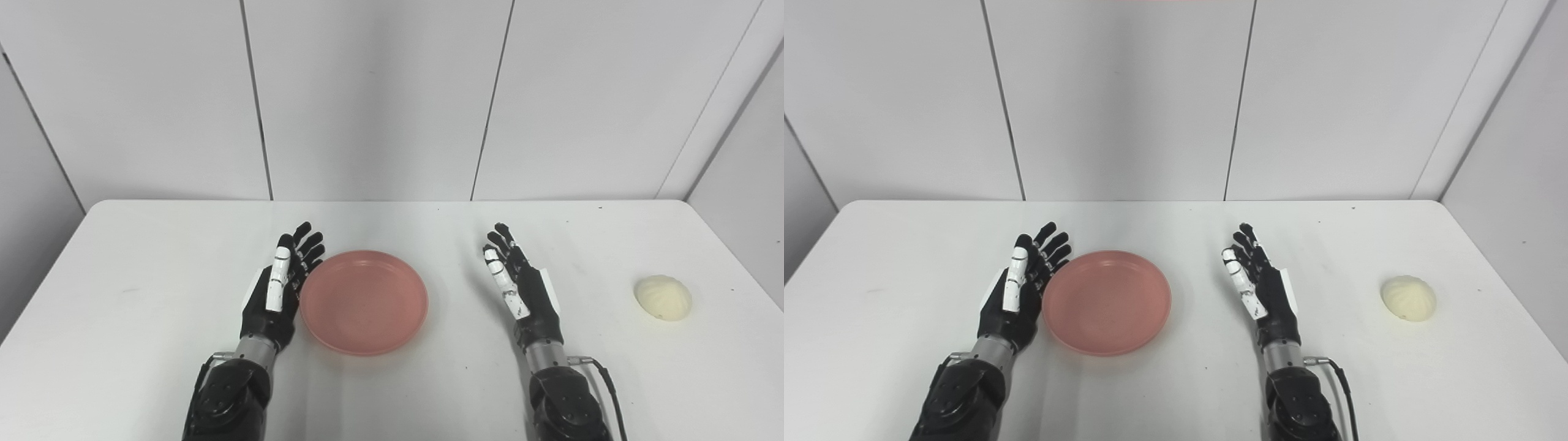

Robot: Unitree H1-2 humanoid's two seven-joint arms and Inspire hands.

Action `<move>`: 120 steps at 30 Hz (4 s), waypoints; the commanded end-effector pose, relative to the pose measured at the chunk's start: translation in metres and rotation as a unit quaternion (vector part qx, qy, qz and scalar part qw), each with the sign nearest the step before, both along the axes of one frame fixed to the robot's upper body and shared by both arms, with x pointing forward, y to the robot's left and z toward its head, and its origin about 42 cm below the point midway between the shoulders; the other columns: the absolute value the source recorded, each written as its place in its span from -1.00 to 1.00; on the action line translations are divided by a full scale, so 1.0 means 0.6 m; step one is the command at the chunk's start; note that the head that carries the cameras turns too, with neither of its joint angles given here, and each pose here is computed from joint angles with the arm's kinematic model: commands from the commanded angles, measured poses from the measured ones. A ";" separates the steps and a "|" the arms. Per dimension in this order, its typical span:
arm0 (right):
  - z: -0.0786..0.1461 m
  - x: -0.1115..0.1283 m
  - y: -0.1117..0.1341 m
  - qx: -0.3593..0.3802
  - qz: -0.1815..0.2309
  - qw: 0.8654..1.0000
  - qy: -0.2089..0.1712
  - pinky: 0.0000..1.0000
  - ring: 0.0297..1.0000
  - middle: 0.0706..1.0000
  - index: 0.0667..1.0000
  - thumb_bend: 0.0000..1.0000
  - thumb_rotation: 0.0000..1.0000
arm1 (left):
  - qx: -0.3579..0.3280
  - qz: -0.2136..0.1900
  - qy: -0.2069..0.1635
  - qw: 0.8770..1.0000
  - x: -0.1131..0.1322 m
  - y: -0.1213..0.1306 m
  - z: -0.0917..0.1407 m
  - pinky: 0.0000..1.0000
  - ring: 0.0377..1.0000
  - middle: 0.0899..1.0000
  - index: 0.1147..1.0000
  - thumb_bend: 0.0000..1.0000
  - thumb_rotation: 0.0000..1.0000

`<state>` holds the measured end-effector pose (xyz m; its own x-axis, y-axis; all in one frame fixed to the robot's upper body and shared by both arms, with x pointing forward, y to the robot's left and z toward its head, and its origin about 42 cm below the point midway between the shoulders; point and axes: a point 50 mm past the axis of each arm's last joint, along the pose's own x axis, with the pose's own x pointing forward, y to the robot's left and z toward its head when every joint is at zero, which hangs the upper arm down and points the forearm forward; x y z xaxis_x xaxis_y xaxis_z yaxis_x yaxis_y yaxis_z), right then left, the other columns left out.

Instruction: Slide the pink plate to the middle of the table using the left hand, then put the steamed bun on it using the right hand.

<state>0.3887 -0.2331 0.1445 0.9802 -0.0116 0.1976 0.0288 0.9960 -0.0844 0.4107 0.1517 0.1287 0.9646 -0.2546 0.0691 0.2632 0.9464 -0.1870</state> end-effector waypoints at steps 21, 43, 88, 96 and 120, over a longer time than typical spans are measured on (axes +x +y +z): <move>0.086 0.016 -0.088 -0.147 -0.055 0.984 -0.082 0.69 0.71 0.70 0.82 0.14 0.42 | 0.044 -0.032 -0.003 0.998 -0.008 -0.063 -0.025 0.96 0.91 0.91 0.88 0.16 1.00; 0.230 0.003 -0.252 -0.419 -0.217 0.882 0.008 0.33 0.61 0.72 0.78 0.55 -0.03 | 0.033 -0.037 -0.007 0.999 -0.008 -0.026 -0.015 0.95 0.93 0.91 0.88 0.12 1.00; 0.167 0.013 -0.363 -0.535 -0.238 0.753 0.301 0.45 0.78 0.88 0.84 0.77 0.08 | 0.034 -0.039 -0.004 0.999 -0.004 -0.002 -0.008 0.92 0.89 0.88 0.84 0.08 1.00; 0.166 0.010 -0.378 -0.490 -0.235 0.784 0.299 -0.31 -0.18 0.04 0.56 0.57 -0.65 | 0.032 -0.042 -0.005 0.999 -0.006 -0.004 -0.006 0.93 0.91 0.89 0.85 0.07 1.00; 0.202 0.001 -0.357 -0.456 -0.271 0.824 0.198 -0.37 -0.30 -0.24 0.00 0.05 -1.00 | 0.033 -0.045 -0.001 0.998 -0.013 -0.027 -0.007 0.93 0.90 0.88 0.86 0.06 1.00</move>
<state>0.3869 -0.4465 0.2364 0.8626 -0.4987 -0.0853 0.1401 0.3974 -0.9069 0.4052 0.1434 0.1273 0.9387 -0.3367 0.0745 0.3436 0.9315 -0.1196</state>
